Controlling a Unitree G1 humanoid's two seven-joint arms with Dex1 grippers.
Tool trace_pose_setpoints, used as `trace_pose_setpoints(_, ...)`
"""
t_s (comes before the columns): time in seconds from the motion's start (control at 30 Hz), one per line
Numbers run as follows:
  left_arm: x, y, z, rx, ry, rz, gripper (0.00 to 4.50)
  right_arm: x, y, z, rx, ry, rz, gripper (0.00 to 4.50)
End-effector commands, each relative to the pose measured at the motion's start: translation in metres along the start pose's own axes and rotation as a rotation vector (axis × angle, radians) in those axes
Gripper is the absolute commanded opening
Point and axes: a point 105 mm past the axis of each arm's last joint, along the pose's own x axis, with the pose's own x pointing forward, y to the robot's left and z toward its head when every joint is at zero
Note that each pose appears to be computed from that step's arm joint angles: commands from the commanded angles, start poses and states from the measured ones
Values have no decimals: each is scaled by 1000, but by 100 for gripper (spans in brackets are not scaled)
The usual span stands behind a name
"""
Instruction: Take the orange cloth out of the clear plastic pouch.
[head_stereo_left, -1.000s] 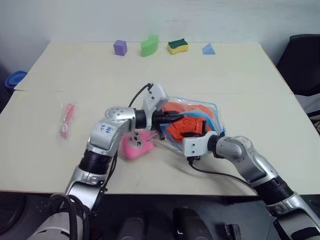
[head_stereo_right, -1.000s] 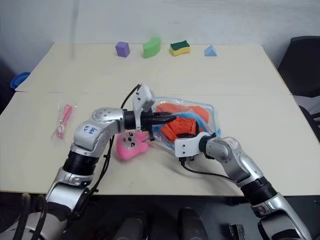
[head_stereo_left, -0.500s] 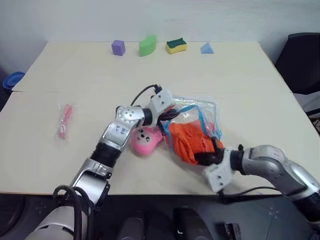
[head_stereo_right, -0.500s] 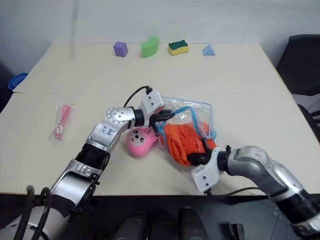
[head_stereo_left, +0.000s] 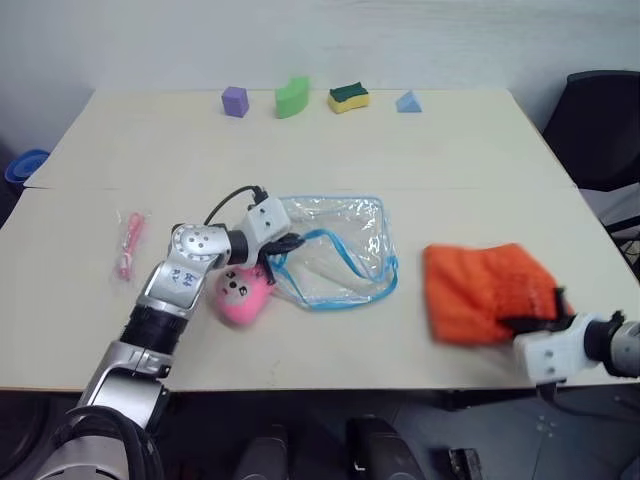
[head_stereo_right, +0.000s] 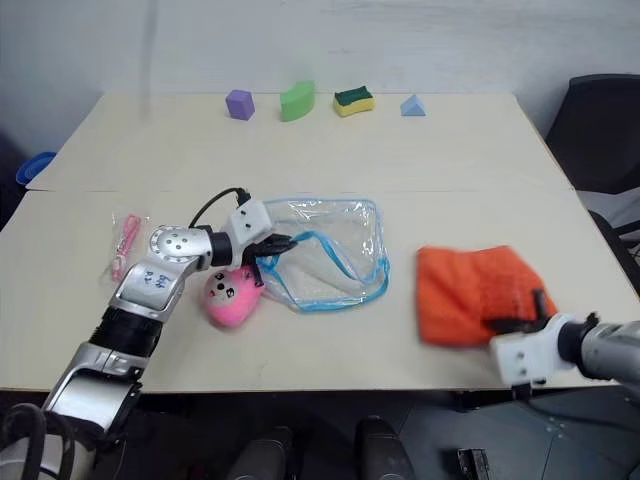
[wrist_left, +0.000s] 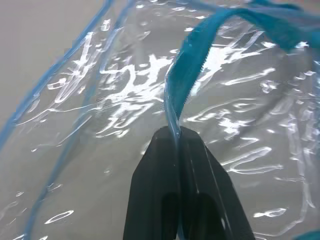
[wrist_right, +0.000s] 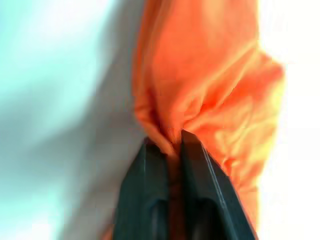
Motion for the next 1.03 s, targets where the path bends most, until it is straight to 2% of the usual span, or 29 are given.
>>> trace_pose_setpoints(0.03, 2, -28, 8, 44, -14, -123, 0, 20, -23, 8, 130, -36, -147, 1)
trace_pose_setpoints(0.2, 12, -23, 9, -18, -16, -60, 0, 61, -24, 21, 294, -72, -173, 1)
trace_pose_setpoints(0.23, 12, -21, 11, -34, -22, -47, 0, 62, -23, 20, 350, -72, -162, 34)
trace_pose_setpoints(0.37, 2, -12, 23, -148, -87, 5, 100, 57, -30, 22, 528, -103, -160, 153)
trace_pose_setpoints(0.5, -18, -12, 27, -232, -139, 30, 223, 39, -38, 27, 699, -154, -161, 290)
trace_pose_setpoints(0.6, -56, -10, 40, -283, -241, 41, 319, 8, -36, 32, 844, -211, -74, 398)
trace_pose_setpoints(0.67, -86, 2, 36, -262, -219, 120, 382, -19, -29, 32, 873, -216, 41, 450)
trace_pose_setpoints(0.73, -114, 12, 23, -212, -137, 180, 439, -45, -26, 25, 864, -190, 127, 450)
trace_pose_setpoints(0.87, -162, 7, 0, -154, 8, 120, 439, -79, -41, -7, 966, -97, 114, 450)
trace_pose_setpoints(1.03, -203, 7, -17, -186, 82, 121, 439, -98, -50, -25, 1085, -110, 84, 450)
